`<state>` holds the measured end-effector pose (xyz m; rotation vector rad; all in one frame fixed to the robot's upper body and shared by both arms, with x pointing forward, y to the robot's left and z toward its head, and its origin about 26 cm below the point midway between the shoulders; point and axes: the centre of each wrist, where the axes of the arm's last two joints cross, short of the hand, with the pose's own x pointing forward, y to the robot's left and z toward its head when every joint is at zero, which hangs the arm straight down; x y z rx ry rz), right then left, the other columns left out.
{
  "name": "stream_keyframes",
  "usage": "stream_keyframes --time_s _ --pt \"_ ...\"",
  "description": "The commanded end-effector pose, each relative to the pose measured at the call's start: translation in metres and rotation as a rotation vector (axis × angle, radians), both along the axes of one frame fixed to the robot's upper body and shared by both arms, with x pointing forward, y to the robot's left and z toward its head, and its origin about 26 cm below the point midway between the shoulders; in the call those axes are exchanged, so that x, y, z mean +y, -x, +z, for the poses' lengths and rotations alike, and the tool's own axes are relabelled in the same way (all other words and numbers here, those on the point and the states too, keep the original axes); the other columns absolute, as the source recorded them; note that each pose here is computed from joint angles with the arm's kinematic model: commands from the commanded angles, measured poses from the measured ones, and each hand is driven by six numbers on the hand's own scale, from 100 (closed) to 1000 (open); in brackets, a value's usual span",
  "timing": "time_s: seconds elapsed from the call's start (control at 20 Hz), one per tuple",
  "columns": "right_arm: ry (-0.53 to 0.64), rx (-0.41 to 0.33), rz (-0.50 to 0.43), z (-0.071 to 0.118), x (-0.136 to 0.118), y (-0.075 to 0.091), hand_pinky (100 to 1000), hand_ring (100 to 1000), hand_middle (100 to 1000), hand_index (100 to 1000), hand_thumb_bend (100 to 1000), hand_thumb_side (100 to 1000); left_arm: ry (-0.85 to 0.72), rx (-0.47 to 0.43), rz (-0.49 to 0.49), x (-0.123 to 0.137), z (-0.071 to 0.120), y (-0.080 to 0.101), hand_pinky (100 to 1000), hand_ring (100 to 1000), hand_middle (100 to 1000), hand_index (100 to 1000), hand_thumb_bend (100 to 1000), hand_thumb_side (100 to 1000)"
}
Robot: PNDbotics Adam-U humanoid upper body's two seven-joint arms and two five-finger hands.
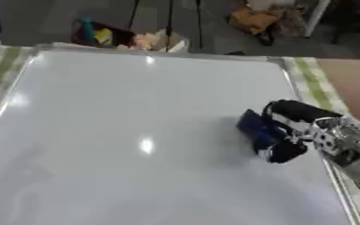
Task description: Wipe the whiteboard clean with a brush.
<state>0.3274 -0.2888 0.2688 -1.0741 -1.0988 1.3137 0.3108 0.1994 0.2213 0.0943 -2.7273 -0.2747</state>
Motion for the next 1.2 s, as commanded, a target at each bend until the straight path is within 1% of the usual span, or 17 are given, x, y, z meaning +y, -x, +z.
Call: stream_keyframes --time_s 0.05,0.35,0.75,0.8,0.85,1.2 --pt "0.017 -0.021 -0.029 0.0134 -0.0035 0.0027 448 690 457 477 100 200 -0.013 -0.030 -0.014 -0.0011 0.0071 0.0031 428 923 824 592 100 958" --pt "0.018 -0.006 -0.021 0.0112 -0.0028 -0.0009 448 691 456 490 100 200 -0.014 -0.034 -0.016 -0.0014 0.0079 0.0030 428 923 824 592 100 958" --pt "0.020 0.012 -0.015 0.0076 -0.0037 -0.0026 449 693 447 539 100 200 -0.013 -0.036 -0.017 -0.0017 0.0086 0.0029 428 923 824 592 100 957" --pt "0.021 0.017 -0.015 0.0071 -0.0039 -0.0027 449 693 446 545 100 154 -0.013 -0.036 -0.018 -0.0017 0.0086 0.0029 428 923 824 593 100 965" --pt "0.022 0.021 -0.016 0.0065 -0.0042 -0.0028 447 692 443 543 100 201 -0.013 -0.036 -0.018 -0.0017 0.0086 0.0029 428 923 824 593 100 957" --pt "0.025 0.020 -0.033 0.0060 -0.0073 -0.0023 448 693 438 544 100 201 -0.012 -0.033 -0.015 -0.0012 0.0079 0.0030 427 922 824 593 100 956"
